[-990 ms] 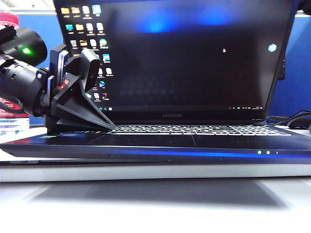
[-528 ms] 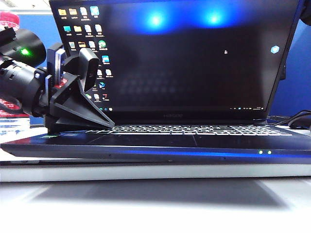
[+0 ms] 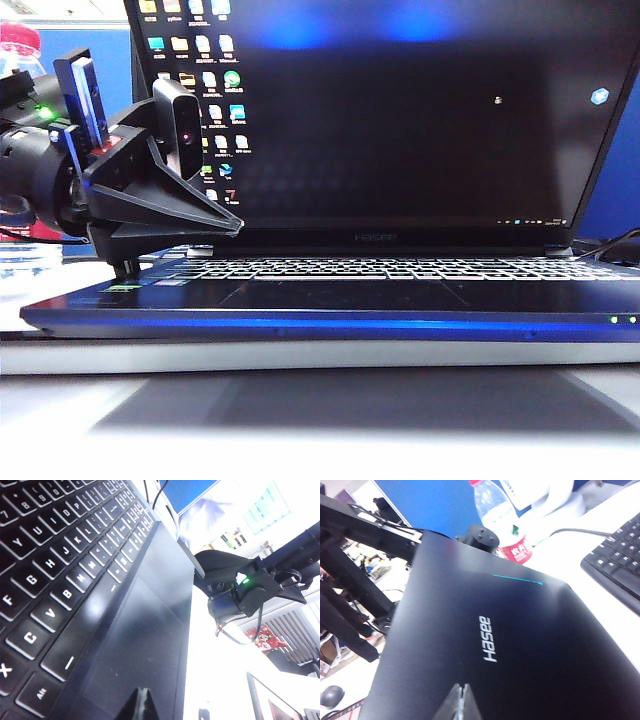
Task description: Close the lid of the black laptop.
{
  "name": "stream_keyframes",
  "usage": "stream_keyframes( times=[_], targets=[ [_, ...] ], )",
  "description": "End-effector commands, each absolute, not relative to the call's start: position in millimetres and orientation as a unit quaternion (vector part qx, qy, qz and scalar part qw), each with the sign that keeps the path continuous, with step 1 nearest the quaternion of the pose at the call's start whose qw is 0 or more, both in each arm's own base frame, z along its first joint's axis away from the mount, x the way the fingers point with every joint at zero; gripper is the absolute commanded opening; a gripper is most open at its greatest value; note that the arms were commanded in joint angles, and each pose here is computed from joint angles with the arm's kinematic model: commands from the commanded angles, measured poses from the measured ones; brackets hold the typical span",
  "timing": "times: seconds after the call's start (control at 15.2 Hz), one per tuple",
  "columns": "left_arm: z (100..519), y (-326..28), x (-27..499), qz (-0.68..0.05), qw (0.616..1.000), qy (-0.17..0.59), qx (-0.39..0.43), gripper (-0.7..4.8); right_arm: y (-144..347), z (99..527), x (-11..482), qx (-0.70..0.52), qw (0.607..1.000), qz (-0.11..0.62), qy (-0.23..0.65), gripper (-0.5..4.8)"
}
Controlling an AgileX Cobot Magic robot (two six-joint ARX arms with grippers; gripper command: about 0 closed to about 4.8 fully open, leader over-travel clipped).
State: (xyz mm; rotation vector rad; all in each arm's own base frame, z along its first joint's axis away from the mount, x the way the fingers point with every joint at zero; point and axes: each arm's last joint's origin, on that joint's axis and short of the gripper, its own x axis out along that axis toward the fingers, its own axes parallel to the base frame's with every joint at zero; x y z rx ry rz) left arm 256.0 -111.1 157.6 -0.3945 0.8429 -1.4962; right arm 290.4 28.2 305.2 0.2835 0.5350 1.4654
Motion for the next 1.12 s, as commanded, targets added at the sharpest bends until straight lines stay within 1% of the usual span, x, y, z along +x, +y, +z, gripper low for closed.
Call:
stream_keyframes(
  times=[0.07,0.26,0.46,0.59,0.92,1.12],
  targets=[
    [153.6,-111.7,255.7,-0.625,0.655,0.392,-0.163,-0.05,28.8,307.1,289.1,0.128,0.701,0.662,0.233,-0.06],
    [153.2,-111.6,256.2,-0.619,0.661,0.394,-0.158,-0.05,28.2,310.5,290.9,0.119,0.705,0.663,0.221,-0.06],
    [152.2,-111.3,257.1,-0.604,0.674,0.399,-0.146,-0.05,14.7,335.6,298.0,0.091,0.731,0.652,0.181,-0.06],
    [153.1,-111.7,259.6,-0.595,0.687,0.394,-0.14,-0.05,7.0,351.8,299.7,0.087,0.743,0.641,0.172,-0.06],
    [161.2,-114.5,270.1,-0.58,0.716,0.364,-0.14,-0.05,6.0,353.0,299.9,0.085,0.745,0.639,0.171,-0.06],
    [161.1,-114.3,270.3,-0.573,0.718,0.368,-0.142,-0.05,6.2,352.9,300.0,0.084,0.745,0.64,0.171,-0.06]
  ],
)
